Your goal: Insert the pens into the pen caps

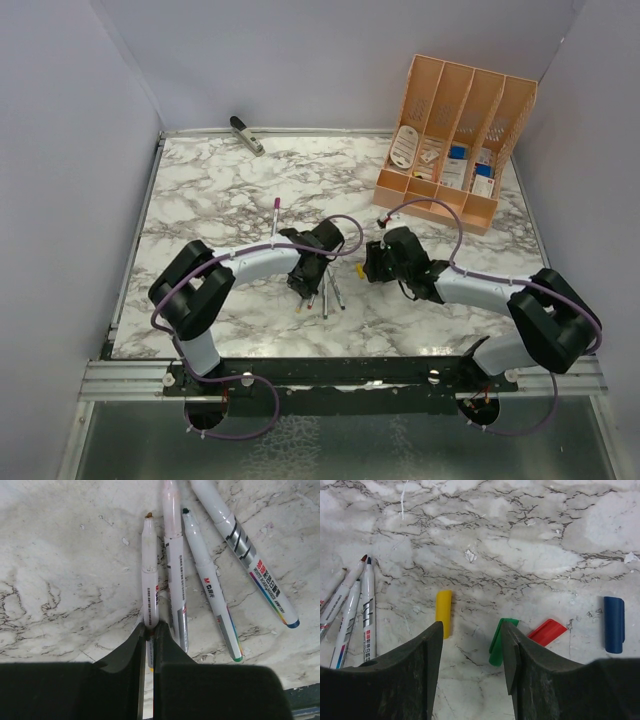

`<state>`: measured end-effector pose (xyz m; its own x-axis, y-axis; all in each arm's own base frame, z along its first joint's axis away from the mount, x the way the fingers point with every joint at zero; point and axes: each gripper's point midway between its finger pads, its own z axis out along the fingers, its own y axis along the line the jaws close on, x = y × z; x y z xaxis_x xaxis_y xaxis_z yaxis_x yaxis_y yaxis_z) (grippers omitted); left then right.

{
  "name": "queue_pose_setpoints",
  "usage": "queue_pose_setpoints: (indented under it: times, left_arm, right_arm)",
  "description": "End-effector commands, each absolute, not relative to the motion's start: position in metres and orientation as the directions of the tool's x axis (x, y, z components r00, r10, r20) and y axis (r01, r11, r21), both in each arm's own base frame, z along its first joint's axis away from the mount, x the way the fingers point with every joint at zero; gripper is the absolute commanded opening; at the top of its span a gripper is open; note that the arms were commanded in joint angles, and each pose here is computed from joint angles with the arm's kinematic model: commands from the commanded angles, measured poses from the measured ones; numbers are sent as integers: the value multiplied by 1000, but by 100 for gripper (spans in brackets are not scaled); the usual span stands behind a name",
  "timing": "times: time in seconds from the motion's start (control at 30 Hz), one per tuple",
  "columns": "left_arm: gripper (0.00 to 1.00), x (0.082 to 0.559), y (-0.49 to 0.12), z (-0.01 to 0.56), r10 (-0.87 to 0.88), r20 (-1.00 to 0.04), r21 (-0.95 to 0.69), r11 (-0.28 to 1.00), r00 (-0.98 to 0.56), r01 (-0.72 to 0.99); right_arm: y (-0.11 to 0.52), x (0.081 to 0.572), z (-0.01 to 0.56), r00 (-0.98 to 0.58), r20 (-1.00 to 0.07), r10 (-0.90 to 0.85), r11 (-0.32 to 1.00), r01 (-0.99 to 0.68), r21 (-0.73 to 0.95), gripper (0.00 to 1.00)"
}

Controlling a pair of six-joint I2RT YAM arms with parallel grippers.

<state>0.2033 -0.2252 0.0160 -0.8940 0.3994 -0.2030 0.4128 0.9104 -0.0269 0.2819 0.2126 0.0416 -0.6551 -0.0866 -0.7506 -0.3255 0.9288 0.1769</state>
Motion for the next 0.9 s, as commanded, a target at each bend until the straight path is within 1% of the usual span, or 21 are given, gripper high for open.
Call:
queue_pose_setpoints:
  times: [0.0,0.07,0.13,0.17,0.33,0.4,0.53,0.7,0.87]
  left_arm:
    - [0,200,-186,8,397,-151,117,917,-905,382]
    - [0,207,-186,16,386,-189,125,921,-903,368]
    - [0,211,-185,19,376,-203,134,925,-904,355]
    - [0,214,-186,26,369,-233,127,929,-900,348]
    - [0,223,-187,41,347,-298,131,938,-889,322]
    - [0,230,-189,50,339,-340,125,941,-877,315]
    - [0,244,-200,73,319,-447,85,945,-835,315]
    - [0,255,-210,98,270,-569,21,949,-777,315]
    - [0,257,-213,111,234,-628,-26,947,-742,320]
  right_arm:
    - [229,285,48,-642,-760,-99,897,-389,211,49]
    - [233,285,50,-636,-765,-101,889,-403,217,49]
    - [235,285,52,-628,-771,-107,884,-414,216,49]
    - [236,285,52,-627,-771,-110,882,-419,215,49]
    - [241,286,53,-623,-772,-124,876,-435,210,49]
    - [243,286,52,-623,-771,-131,873,-442,208,49]
    - [247,287,46,-633,-758,-156,872,-449,196,49]
    - [251,287,38,-650,-738,-182,872,-454,184,46]
    - [253,285,32,-663,-721,-201,875,-452,171,44]
